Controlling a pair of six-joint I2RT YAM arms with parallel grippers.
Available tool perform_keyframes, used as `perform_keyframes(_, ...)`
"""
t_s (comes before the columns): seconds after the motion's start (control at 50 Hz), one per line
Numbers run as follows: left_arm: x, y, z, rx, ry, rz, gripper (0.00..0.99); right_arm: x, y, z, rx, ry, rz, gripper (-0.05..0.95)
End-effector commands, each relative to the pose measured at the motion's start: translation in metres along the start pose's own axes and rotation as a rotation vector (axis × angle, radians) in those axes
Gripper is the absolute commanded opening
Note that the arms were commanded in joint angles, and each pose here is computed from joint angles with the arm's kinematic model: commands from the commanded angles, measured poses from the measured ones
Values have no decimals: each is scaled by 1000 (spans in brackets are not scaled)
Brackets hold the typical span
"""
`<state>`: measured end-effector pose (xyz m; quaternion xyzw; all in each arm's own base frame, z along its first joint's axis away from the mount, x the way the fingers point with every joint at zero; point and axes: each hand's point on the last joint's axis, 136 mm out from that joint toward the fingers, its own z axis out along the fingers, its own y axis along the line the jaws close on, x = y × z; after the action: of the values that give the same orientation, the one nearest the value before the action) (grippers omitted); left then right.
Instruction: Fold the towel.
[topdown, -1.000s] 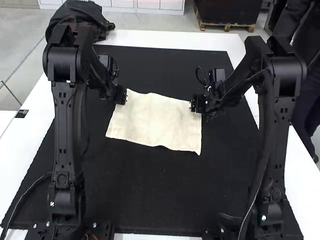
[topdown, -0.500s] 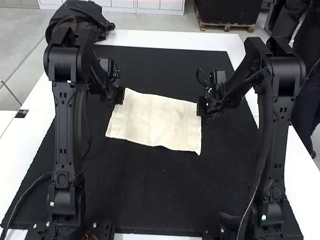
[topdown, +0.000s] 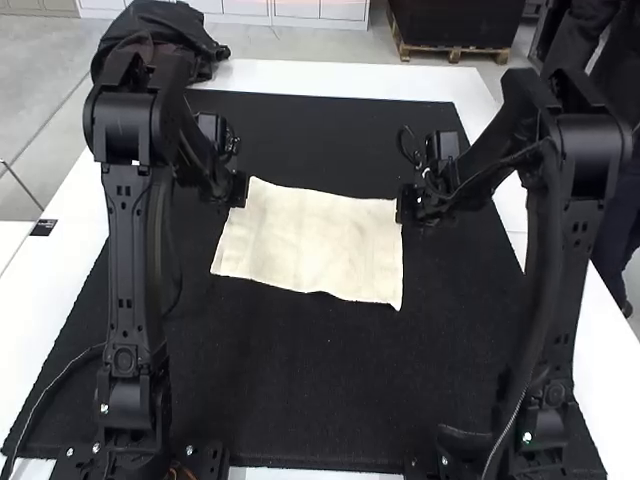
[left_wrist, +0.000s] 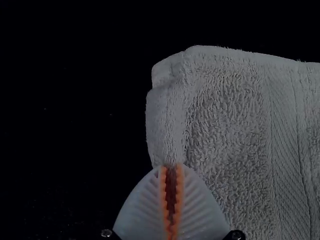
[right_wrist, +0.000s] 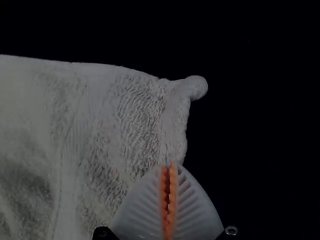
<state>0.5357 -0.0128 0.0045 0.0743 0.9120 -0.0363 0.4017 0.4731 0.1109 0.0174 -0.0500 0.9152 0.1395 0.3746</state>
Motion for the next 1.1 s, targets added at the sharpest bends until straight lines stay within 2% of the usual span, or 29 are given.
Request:
perform_keyframes(0.0, -23, 2, -17, 9, -52, 5, 26, -20, -3, -18, -9, -55, 15, -25)
perform_keyframes(0.38, -42, 6, -42, 16, -79, -6, 26, -33, -4, -45, -24, -91, 27, -25)
perform_keyframes(0.7, -43, 1, -67, 33, -79, -6, 26, -38, 4, -71, -62, -94, 33, -25)
perform_keyframes(1.08, -38, 7, -100, 35, -61, -21, 26, -28, 12, -106, -112, -56, 59, -25)
